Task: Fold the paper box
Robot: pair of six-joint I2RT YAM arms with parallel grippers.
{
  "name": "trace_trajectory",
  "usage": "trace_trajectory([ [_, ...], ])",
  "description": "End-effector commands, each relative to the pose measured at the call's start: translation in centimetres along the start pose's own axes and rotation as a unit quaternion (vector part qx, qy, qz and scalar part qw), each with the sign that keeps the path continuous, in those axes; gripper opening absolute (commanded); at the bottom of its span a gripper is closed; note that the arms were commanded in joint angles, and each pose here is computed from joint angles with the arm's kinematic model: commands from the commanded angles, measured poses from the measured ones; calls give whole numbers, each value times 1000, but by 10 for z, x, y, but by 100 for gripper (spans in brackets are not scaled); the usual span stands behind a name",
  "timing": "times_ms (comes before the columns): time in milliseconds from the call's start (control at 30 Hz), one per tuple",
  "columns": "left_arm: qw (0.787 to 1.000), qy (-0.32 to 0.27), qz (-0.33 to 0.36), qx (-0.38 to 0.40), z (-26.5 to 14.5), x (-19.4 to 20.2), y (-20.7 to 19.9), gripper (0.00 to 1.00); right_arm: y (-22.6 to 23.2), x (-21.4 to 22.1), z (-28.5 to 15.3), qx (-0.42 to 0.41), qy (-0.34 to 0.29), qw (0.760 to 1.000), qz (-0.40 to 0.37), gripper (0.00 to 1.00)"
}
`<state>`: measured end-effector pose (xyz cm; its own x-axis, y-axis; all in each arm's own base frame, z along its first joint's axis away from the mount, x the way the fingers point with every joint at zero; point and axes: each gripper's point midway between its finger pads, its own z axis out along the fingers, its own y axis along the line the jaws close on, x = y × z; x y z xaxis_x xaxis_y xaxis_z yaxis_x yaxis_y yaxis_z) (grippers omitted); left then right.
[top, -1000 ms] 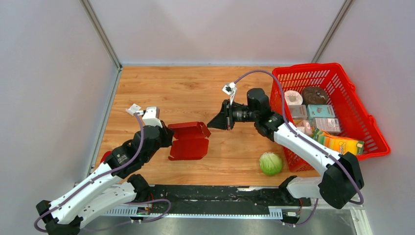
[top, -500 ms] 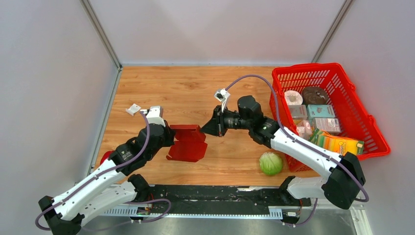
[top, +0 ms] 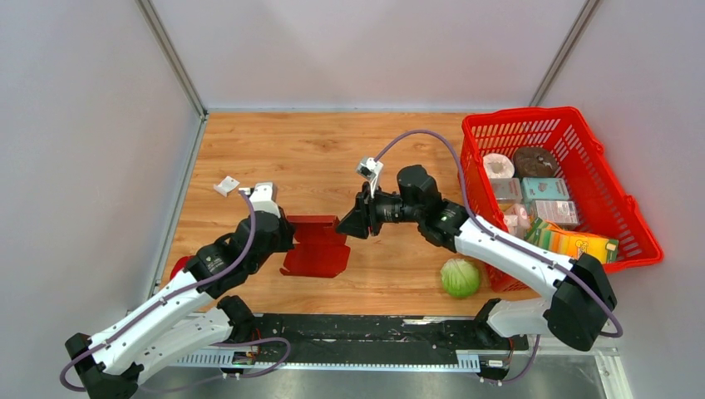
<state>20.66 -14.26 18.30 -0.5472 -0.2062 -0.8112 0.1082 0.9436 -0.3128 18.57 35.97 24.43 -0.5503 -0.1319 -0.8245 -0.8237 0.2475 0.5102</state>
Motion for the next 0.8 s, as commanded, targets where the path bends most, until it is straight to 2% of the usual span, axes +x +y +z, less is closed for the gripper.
trace_trajectory([
  [0, 998, -20, -20, 57, -10, -23, -29, 0, 10, -1, 2, -24, -12, 998, -48, 36],
  [167, 999, -9, -26, 40, -9, -20, -24, 0, -12, -2, 10, 58, -22, 996, -63, 36],
  [400, 999, 37, -11, -11, -2, -8, -16, 0, -45, -1, 17, 163, -42, 984, -63, 40],
  [767, 998, 50, -22, -18, 1, -2, -16, 0, -76, 3, 15, 283, -56, 952, -99, 33],
])
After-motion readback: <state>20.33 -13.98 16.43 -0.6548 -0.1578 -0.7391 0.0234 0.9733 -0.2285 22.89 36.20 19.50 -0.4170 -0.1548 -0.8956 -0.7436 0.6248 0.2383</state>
